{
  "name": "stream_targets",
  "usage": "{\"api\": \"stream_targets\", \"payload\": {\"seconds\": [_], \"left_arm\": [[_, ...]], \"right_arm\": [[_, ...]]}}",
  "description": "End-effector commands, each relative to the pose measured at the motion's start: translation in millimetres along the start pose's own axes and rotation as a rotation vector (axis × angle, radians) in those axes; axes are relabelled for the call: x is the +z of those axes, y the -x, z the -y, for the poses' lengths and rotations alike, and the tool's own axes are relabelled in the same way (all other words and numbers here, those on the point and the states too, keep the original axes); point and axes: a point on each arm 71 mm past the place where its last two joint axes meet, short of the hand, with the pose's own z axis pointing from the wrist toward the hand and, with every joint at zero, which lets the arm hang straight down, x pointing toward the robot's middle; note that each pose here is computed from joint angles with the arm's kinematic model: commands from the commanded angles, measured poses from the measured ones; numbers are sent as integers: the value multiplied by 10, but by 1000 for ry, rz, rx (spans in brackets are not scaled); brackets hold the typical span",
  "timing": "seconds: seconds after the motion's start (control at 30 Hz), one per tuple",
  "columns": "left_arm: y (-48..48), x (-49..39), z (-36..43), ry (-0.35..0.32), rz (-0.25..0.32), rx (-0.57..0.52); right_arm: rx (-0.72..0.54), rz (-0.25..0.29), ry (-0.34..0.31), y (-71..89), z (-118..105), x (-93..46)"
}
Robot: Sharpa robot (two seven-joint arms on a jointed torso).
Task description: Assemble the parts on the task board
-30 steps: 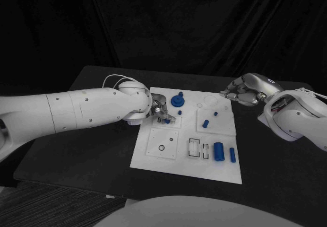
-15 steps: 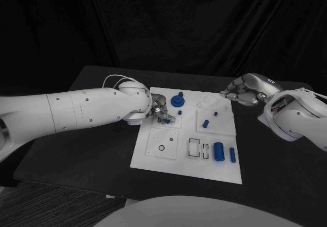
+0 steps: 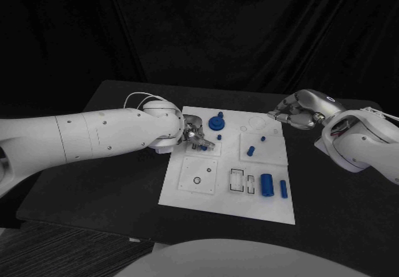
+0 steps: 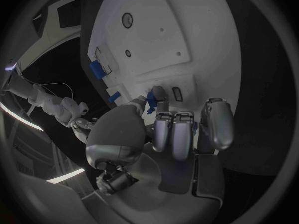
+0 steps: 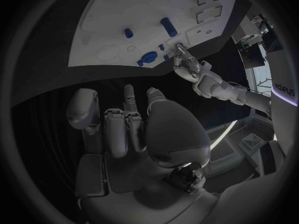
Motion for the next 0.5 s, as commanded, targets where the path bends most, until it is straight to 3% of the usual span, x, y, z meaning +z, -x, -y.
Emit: {"api": "stream_targets", "payload": {"seconds": [0.03,0.5], "left_arm": [[-24,9,19,-33,9,-10],[-25,7,26,-53,5,-8]], "right_arm": [[-3,-3,-17,-7,17,-6],[-4,-3,-19,-8,19,-5]]}}
